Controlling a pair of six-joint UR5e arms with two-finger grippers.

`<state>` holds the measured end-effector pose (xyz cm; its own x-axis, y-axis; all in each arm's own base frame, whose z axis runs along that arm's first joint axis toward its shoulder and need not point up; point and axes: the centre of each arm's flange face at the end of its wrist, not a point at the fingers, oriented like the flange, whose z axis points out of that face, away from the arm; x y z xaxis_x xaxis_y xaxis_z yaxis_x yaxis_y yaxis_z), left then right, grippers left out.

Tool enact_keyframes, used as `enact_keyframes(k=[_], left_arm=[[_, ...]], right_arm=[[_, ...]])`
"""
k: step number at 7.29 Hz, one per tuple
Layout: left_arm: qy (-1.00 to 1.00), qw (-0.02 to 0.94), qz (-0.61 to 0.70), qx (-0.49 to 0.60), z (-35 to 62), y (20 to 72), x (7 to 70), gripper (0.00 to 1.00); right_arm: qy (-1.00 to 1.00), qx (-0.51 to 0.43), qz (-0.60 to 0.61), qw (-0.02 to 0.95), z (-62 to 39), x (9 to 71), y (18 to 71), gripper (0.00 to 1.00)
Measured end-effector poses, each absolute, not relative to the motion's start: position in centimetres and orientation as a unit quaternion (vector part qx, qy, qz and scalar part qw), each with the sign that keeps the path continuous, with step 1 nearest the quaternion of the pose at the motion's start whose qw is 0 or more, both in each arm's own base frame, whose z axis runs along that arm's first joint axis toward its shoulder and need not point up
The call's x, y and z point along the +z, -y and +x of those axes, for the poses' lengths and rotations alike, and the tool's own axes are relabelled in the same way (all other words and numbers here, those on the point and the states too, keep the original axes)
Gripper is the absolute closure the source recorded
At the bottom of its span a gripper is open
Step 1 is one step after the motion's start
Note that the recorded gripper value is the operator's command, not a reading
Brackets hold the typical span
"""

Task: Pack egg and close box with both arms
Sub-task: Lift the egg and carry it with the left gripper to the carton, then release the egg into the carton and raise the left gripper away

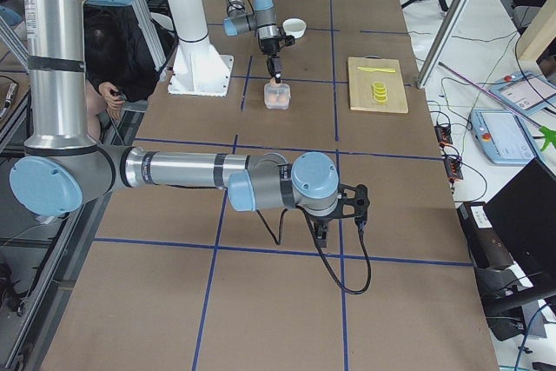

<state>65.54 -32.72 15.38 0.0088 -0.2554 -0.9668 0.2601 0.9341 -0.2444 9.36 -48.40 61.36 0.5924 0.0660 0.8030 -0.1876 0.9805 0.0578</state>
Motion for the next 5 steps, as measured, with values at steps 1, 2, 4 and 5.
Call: enact_keyframes(k=[1,2,4,5], left_arm=[[-0.68,0.711,0.004,-0.18,65.57,32.74,15.37,0.0],[-0.68,0.711,0.007,-0.177,65.56,32.73,15.32,0.0],[-0.682,0.711,0.016,-0.169,65.32,32.85,15.06,0.0],[-0.685,0.709,0.022,-0.166,64.7,33.25,14.61,0.0]], right_arm=[[0.446,0.071,0.068,0.89,9.35,61.37,48.45,0.0],[0.446,0.071,0.068,0.89,9.35,61.33,48.51,0.0],[0.446,0.07,0.07,0.89,9.36,61.13,48.64,0.0],[0.446,0.07,0.07,0.889,9.33,61.0,48.67,0.0]])
